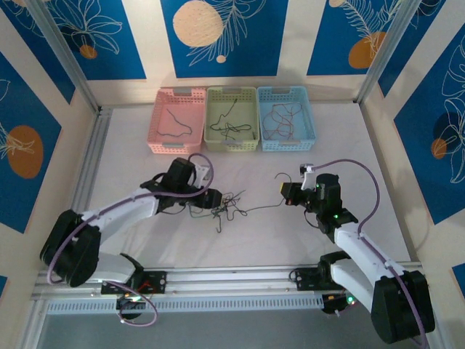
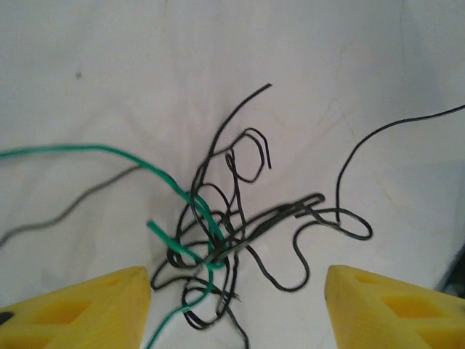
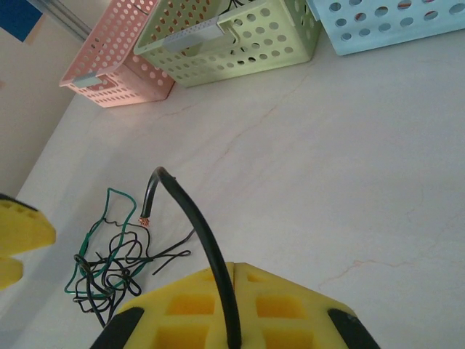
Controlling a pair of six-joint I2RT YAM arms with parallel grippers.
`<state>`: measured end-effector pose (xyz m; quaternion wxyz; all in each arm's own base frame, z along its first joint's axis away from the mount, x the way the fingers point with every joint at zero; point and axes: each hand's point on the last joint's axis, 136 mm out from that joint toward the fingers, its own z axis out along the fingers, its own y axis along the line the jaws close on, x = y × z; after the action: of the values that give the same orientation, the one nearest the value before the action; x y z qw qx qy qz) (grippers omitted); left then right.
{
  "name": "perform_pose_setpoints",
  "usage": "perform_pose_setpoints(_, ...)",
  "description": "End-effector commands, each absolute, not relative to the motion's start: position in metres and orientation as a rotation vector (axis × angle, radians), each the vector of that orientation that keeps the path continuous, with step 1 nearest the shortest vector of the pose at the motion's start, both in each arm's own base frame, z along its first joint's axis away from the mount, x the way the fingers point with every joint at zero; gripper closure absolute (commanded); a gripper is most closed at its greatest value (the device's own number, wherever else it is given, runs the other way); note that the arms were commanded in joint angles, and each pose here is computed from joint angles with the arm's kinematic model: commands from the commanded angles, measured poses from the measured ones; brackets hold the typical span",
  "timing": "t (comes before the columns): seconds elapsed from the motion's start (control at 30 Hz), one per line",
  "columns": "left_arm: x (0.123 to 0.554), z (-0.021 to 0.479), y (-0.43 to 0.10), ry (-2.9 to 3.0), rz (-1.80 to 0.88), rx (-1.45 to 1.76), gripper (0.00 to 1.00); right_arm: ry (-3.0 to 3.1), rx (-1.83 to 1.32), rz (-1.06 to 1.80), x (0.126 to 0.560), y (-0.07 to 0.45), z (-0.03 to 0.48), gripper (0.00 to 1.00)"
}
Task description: Untangle the cables
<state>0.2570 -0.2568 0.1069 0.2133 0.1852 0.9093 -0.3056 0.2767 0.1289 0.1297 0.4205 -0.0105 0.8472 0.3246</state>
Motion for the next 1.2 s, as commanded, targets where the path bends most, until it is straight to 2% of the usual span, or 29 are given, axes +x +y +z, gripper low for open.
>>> perform_pose_setpoints(0.0,0.272,0.110,-0.255,2.505,-0.681,0.671,0.38,2.107,-0.012,0.813,0.279,0.127,0.133,1.00)
perform_pose_setpoints(0.2,0.279,0.099,-0.255,2.558,-0.582,0.785,0.41,2.107,-0.005,0.804,0.280,0.124,0.132,1.00)
perform_pose_setpoints(0.37,0.274,0.086,-0.262,2.592,-0.633,0.816,0.43,2.104,-0.001,0.795,0.281,0.123,0.133,1.00)
perform_pose_setpoints(0.53,0.265,0.075,-0.267,2.622,-0.681,0.825,0.38,2.105,0.002,0.808,0.280,0.123,0.132,1.00)
perform_pose_setpoints(0.8,0.261,0.069,-0.264,2.637,-0.690,0.807,0.42,2.109,0.006,0.807,0.280,0.123,0.130,1.00)
perform_pose_setpoints(1.17,0.261,0.112,-0.268,2.543,-0.754,0.761,0.35,2.110,0.004,0.808,0.280,0.123,0.130,1.00)
